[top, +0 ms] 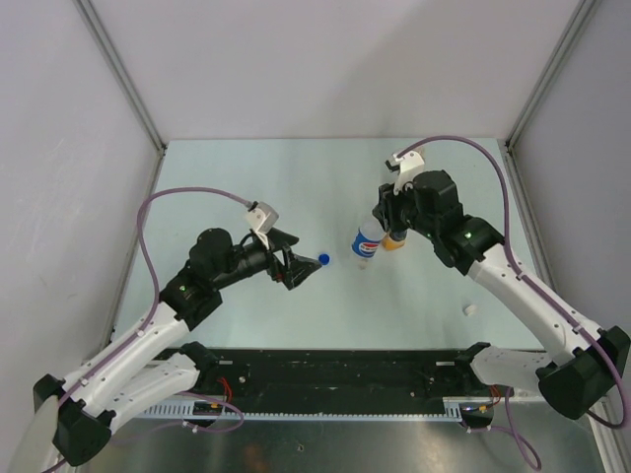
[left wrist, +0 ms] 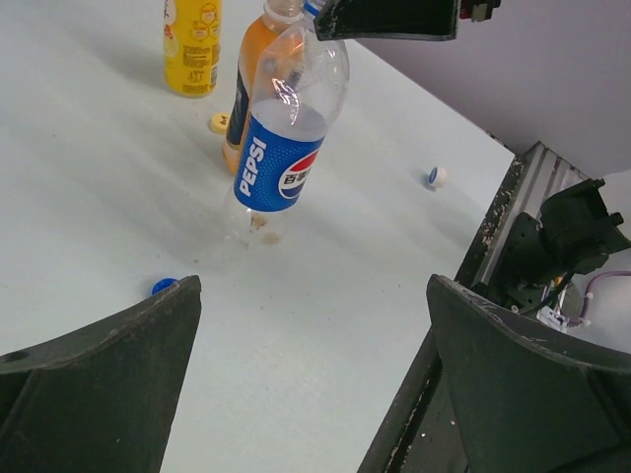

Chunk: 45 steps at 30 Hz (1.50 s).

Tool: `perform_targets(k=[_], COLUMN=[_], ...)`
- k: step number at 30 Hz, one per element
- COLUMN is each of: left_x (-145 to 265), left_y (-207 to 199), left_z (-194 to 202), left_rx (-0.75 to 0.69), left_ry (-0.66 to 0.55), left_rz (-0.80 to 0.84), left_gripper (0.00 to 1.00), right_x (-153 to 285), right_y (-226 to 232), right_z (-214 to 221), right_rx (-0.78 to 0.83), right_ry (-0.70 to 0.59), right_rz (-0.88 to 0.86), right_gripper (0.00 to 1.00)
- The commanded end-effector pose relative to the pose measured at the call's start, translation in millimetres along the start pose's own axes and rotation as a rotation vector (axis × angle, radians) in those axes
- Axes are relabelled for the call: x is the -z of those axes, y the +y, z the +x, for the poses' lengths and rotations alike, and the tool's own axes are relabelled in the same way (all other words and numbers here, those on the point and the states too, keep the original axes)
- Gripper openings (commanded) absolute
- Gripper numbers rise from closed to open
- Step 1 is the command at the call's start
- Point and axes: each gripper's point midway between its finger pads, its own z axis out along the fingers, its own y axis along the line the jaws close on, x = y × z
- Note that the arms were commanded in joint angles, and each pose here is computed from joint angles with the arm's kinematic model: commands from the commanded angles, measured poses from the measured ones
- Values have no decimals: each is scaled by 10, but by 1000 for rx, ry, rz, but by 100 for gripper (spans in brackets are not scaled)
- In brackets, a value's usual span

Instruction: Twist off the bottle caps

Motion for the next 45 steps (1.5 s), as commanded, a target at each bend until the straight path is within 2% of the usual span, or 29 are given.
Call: perform_targets(k=[1,9,25,33,41,45], left_x=[-7,-26,-27,-11,-2,4], left_y=[-35,-69,-67,-90,-82,-73], left_z=[-18,15,32,25,52,72], left_rx=[-5,1,4,-1,12,18], left_ry=[-7,9,14,10,12,13], left_rz=[22,47,48,57,51,47], left_gripper=[100,99,99,99,99,99], right_x=[-2,-100,-224,-158,16,121], right_y=[-147,-216,-115,-111,-22,92], right_z=[-205,-52,291,396,265,126], right_rx=[23,62,114,110,91,83], right_ry=[-48,11,92,95,37,-17], right_rz=[96,152,131,121,69,3], right_gripper=[0,0,2,25,56,78])
